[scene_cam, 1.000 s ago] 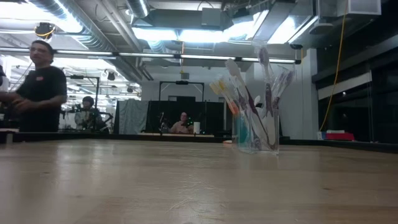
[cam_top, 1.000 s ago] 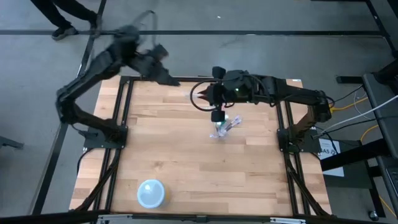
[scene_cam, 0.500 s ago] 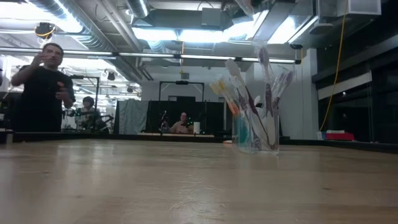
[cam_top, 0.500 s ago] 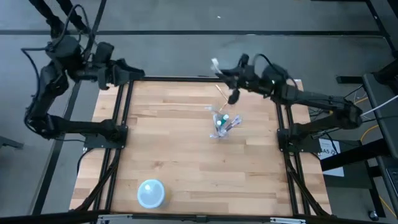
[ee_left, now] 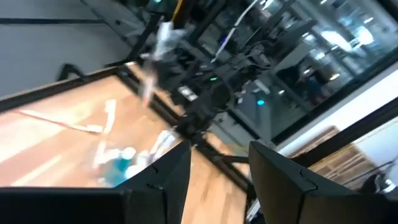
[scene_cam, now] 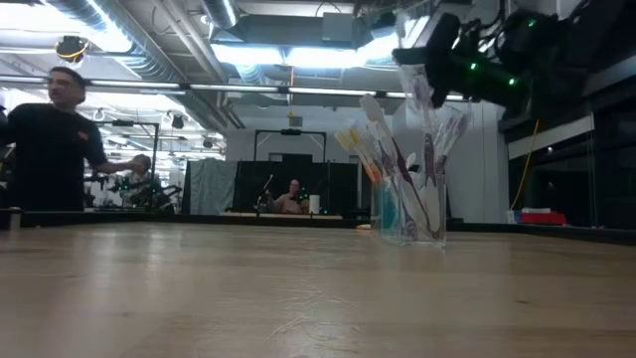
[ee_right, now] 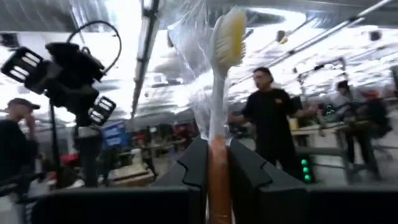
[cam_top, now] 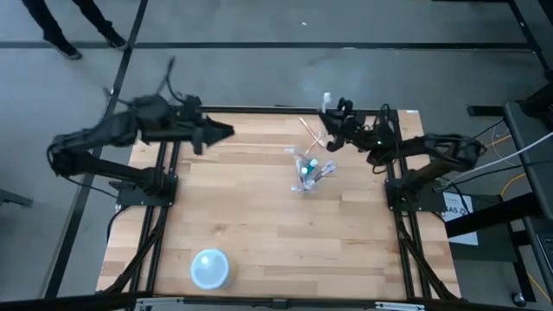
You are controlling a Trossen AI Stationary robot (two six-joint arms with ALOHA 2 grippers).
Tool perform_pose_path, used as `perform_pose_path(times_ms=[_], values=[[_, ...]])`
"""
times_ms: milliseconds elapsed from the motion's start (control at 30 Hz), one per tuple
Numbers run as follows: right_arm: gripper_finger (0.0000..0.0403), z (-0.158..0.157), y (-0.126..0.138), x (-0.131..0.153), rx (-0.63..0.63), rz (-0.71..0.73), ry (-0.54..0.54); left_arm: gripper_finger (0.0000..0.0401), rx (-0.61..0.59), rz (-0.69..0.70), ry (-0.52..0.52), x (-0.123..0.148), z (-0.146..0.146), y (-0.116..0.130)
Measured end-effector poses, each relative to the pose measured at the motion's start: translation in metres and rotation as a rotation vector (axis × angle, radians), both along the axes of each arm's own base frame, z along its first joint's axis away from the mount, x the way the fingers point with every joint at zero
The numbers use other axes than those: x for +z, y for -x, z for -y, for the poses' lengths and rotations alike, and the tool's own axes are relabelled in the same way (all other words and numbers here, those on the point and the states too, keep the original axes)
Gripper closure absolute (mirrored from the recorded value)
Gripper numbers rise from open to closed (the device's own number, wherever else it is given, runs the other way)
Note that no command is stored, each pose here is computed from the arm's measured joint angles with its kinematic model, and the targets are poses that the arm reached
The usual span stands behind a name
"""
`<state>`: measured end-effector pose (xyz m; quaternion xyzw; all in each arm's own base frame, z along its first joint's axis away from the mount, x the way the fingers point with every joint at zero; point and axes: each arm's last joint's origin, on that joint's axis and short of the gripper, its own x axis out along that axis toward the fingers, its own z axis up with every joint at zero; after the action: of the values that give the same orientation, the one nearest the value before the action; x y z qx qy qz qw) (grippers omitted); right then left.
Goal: Pick & Place toothbrushing station
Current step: Put the orange toothbrush into the transparent organizer
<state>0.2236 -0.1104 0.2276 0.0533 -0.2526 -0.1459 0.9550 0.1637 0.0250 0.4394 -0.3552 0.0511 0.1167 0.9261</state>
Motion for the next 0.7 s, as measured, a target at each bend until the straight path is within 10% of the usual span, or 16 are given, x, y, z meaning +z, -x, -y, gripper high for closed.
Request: perform_pose_path(times_ms=[267, 700], values=[[0.0365, 0.012, -0.024, -0.032, 0.046, -0.067, -0.15, 0.0263, -0.051, 0.162, 0.116, -0.064, 0.019, -0.051], [0.0365, 0.014, -0.036, -0.08, 0.086, -0.204, -0.297, 0.0285, -0.042, 0.177, 0.01, -0.084, 0.057, -0.059]])
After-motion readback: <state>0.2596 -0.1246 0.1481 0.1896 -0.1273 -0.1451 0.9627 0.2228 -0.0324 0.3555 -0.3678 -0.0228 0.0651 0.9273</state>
